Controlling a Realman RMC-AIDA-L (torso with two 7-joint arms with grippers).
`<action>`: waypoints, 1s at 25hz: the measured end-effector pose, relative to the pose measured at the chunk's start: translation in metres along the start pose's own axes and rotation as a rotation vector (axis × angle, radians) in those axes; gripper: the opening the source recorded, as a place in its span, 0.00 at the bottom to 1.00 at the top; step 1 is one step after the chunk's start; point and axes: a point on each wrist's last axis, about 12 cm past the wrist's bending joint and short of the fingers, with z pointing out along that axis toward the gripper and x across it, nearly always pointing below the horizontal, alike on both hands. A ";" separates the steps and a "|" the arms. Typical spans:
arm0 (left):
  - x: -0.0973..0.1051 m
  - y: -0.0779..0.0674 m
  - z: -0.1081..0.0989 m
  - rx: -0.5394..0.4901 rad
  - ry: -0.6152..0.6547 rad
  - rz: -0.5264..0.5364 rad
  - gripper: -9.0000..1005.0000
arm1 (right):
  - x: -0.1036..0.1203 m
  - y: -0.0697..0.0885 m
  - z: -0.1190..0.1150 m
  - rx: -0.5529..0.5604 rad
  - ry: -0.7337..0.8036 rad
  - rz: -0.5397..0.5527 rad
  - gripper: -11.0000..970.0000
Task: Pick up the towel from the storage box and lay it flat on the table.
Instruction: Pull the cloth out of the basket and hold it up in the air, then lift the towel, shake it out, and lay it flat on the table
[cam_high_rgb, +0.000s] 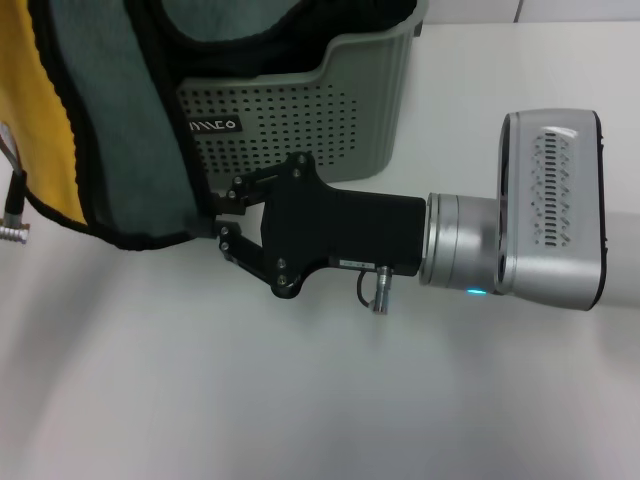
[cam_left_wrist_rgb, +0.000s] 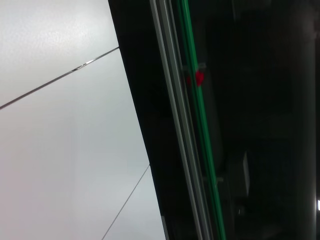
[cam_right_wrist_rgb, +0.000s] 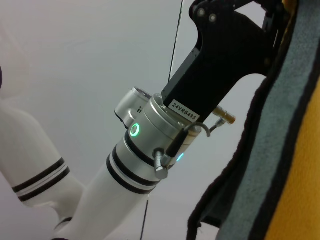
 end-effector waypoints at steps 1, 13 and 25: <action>0.000 0.000 0.000 0.000 0.000 0.000 0.09 | 0.000 0.000 0.000 0.004 -0.001 -0.006 0.21; 0.001 -0.007 -0.035 -0.142 0.039 -0.032 0.10 | -0.011 -0.027 -0.023 0.164 -0.051 -0.063 0.03; 0.028 -0.022 -0.097 -0.450 0.293 -0.078 0.11 | -0.097 -0.066 -0.060 0.254 -0.139 -0.283 0.01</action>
